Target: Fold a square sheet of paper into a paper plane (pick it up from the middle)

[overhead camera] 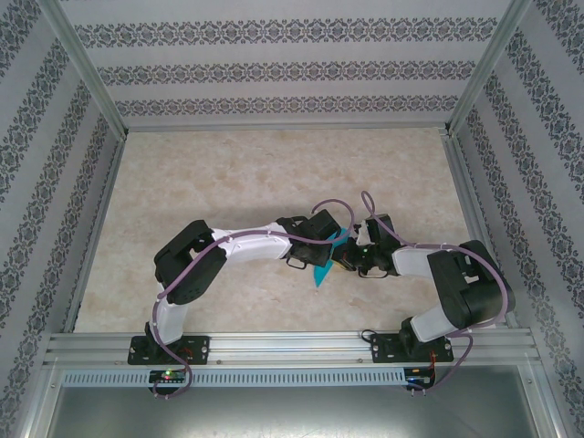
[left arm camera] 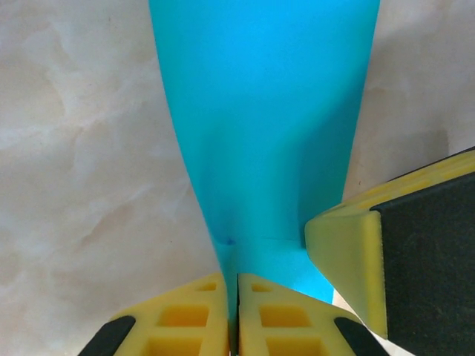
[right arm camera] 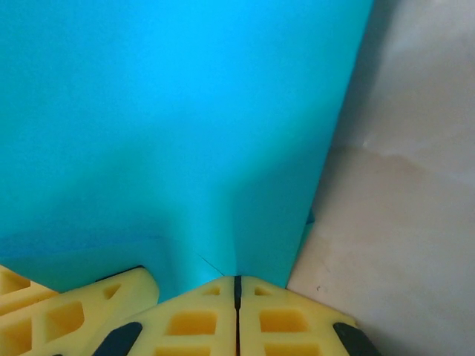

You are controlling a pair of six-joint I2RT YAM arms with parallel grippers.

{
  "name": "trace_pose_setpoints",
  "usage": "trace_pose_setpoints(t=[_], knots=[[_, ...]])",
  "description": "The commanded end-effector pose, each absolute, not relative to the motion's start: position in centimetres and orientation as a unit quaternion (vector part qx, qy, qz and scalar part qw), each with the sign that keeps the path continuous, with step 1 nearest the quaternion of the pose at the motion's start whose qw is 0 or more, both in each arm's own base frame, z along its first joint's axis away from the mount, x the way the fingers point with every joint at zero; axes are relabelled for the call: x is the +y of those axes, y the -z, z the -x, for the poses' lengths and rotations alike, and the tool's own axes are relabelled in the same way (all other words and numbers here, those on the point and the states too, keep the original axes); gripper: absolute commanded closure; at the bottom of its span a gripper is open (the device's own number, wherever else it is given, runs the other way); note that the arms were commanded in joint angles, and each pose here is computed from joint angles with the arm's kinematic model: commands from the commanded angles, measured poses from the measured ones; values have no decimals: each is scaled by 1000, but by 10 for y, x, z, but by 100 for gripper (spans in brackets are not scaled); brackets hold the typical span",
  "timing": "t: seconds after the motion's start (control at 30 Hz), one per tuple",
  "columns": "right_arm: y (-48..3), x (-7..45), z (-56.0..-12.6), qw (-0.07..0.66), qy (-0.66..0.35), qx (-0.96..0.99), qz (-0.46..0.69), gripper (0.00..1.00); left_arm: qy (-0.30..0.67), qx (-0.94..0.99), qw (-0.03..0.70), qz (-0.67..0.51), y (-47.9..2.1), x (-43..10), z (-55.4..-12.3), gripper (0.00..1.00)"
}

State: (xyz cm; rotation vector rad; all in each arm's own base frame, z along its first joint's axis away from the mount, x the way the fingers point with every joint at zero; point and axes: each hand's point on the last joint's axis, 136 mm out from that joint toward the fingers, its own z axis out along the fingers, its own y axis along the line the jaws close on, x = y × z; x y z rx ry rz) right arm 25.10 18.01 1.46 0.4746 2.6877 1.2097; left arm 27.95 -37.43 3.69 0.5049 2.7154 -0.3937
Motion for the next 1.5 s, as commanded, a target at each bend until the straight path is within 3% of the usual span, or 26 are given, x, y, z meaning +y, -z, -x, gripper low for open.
trace_pose_setpoints(t=[0.0, 0.23, 0.5, 1.0, 1.47], knots=[[0, 171, -244, 66, -372, 910, -168, 94, 158, 952, 177, -196, -49, -389, -274, 86], [4, 170, -241, 62, -366, 913, -169, 94, 159, 951, 190, -187, -65, -382, -273, 71], [6, 170, -240, 62, -369, 911, -171, 95, 181, 949, 191, -173, -72, -382, -269, 70], [4, 172, -239, 63, -378, 908, -170, 95, 161, 952, 188, -178, -66, -379, -270, 97], [5, 173, -239, 63, -386, 904, -171, 95, 227, 944, 173, -166, -64, -408, -267, 100]])
